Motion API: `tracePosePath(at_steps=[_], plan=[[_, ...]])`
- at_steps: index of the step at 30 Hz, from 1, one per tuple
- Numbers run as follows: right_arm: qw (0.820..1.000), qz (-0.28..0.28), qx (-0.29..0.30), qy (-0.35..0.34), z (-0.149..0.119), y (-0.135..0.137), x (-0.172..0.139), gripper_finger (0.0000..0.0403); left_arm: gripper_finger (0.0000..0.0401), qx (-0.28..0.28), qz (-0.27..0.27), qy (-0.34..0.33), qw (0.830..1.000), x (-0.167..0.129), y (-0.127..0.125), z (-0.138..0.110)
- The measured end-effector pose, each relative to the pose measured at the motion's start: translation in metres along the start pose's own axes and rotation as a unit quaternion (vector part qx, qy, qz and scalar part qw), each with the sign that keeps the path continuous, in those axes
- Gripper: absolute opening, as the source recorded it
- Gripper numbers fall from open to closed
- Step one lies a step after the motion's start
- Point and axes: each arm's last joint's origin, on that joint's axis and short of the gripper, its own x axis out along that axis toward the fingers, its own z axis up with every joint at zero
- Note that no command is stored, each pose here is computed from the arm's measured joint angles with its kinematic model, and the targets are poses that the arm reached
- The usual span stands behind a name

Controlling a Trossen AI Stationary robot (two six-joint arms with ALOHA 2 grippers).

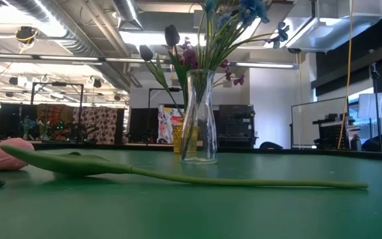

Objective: Sort flowers into vase by color
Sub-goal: Put the right pink flower into the transparent vase

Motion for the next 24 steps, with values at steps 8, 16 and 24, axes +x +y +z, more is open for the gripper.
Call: tracePosePath(at_steps=[8,16,24], plan=[[0.998,-0.051,-0.013,0.033,-0.006,-0.006,0.001,0.0004,0.013,-0.006,0.035,-0.025,0.999,-0.013,0.004,0.015],[0.992,-0.082,-0.001,0.101,-0.041,-0.022,0.034,0.0008,0.013,-0.006,0.09,-0.029,0.996,-0.02,0.012,0.021],[0.987,-0.087,0.019,0.134,-0.062,-0.03,0.05,0.0009,0.013,-0.009,0.092,-0.001,0.996,-0.02,0.012,0.014]])
